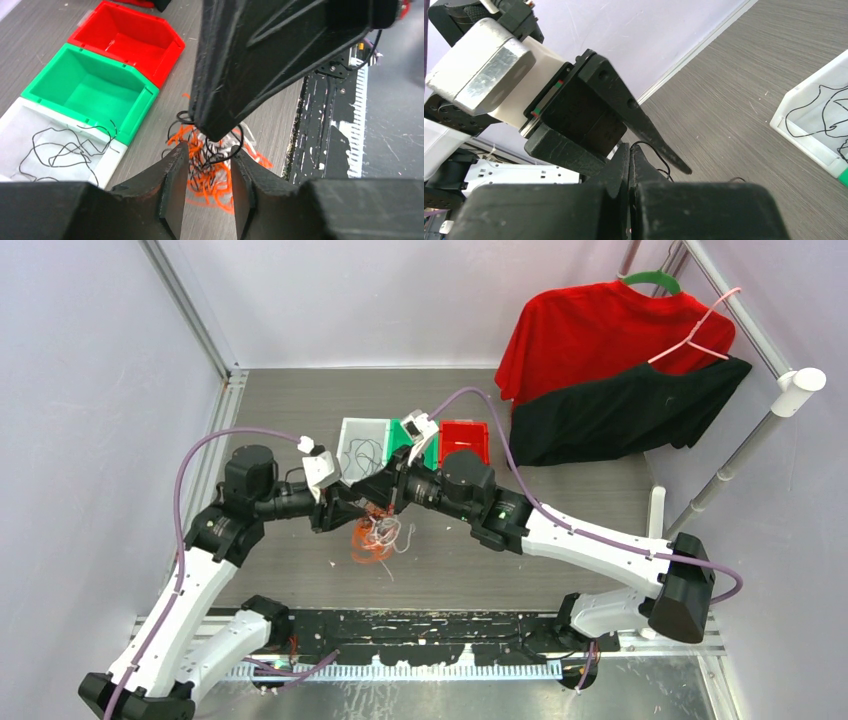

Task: Untangle the cables
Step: Untie the cable.

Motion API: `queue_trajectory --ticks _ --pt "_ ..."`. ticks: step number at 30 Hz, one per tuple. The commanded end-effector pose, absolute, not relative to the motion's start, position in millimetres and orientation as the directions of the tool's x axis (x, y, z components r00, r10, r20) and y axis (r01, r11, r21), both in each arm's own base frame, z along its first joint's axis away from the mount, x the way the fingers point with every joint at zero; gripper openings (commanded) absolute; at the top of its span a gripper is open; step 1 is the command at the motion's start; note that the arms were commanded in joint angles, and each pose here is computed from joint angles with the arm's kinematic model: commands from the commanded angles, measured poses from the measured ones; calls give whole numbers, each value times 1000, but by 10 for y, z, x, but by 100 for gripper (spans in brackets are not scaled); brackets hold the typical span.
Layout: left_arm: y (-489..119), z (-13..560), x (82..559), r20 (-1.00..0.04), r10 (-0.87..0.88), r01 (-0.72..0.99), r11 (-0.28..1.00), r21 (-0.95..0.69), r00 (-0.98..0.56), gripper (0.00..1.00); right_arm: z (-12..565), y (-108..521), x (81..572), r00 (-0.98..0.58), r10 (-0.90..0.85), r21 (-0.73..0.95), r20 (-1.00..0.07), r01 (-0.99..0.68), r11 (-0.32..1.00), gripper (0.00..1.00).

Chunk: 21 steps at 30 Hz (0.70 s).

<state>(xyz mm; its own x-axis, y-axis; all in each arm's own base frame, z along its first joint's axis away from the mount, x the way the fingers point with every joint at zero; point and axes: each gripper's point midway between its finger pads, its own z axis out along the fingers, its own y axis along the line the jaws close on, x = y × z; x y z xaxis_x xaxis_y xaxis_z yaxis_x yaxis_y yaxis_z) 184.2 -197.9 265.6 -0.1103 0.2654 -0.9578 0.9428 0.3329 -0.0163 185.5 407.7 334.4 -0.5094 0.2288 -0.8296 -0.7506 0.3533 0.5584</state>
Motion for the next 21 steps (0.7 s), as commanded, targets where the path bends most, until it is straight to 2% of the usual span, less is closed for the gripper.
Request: queue_trajectory --ticks 1,7,9,12,16,18,20,21 --pt "-2038 2851 1710 -973 225 962 272 13 -50 32 3760 4108 1787 -486 322 571 -812 -776 268 1" --pt "-2098 2948 1761 -981 174 958 284 -37 -89 28 3743 4143 1764 -491 318 574 -811 -775 266 1" --pt "-2101 2965 1761 -981 172 958 286 -37 -89 20 3724 4139 1769 -491 317 574 -811 -772 272 1" --pt "-2088 2978 1747 -983 168 956 291 -26 -78 2 3720 4126 1759 -495 320 579 -808 -769 272 1" --pt "-2071 2997 1718 -984 150 950 310 -46 -97 0 3744 4117 1729 -508 334 594 -794 -763 253 2" --pt "-2070 3016 1711 -984 134 945 321 -69 -117 0 3762 4119 1701 -516 338 602 -787 -764 233 10" --pt "-2063 3080 1707 -986 116 940 334 -72 -117 0 3754 4102 1663 -524 333 605 -784 -765 220 30" --pt "-2058 3110 1711 -987 109 937 341 -70 -114 0 3750 4075 1649 -526 335 607 -782 -764 218 37"
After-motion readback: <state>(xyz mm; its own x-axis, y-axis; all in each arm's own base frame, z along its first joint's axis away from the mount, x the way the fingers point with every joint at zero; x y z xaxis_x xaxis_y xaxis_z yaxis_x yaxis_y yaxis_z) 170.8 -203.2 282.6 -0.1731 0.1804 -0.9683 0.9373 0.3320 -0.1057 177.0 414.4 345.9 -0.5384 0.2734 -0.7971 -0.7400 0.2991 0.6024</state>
